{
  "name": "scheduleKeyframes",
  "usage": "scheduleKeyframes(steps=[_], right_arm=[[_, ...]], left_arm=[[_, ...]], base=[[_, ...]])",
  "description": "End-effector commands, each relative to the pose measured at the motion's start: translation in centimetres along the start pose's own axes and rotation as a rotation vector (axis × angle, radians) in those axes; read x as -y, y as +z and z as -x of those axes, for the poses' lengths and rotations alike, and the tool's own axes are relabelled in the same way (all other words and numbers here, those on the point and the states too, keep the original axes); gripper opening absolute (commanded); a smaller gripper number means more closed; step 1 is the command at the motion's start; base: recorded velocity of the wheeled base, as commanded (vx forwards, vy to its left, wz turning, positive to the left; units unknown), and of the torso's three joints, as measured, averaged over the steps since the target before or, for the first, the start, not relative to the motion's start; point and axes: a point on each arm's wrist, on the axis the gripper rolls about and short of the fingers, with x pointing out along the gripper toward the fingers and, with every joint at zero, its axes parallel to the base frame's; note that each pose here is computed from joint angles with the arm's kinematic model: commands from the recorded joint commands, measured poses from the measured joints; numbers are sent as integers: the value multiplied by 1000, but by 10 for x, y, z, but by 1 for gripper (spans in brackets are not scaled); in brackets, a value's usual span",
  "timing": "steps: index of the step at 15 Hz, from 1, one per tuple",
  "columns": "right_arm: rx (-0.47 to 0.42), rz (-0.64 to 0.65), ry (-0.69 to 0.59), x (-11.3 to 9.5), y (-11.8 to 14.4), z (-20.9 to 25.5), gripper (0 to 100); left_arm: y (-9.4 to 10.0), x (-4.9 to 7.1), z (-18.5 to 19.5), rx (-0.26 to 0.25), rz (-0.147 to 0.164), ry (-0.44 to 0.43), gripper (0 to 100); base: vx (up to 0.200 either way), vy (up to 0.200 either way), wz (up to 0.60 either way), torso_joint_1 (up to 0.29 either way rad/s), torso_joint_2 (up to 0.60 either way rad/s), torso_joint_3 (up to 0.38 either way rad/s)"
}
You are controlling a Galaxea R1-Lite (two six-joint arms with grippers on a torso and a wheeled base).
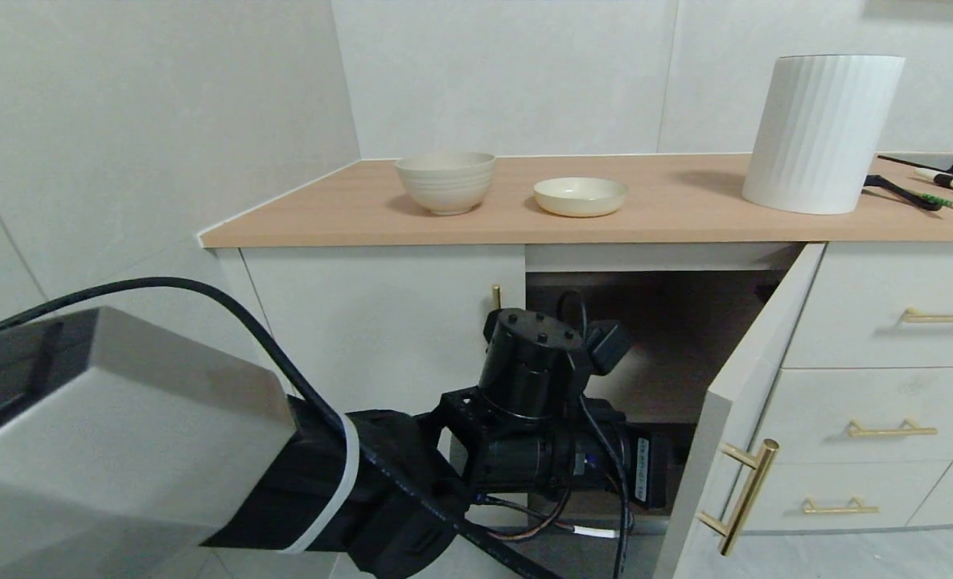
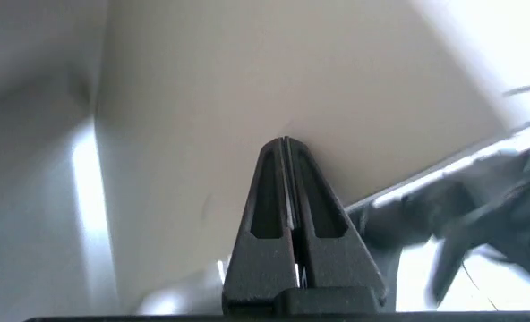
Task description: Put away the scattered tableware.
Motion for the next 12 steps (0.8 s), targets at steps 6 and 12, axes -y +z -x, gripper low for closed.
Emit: scheduleKeyframes(steps=[6,12], right_arm=[[28,-59,-149,7,15,-7,100],[55,-97,-157,7,22,-7,100]], left_arm=[[-8,-20,-6,-28,38,55,0],[13,-26,-10,-12,78,75,0]], base=[[0,0,0,0,0,0],[-133,0,0,2,3,1]])
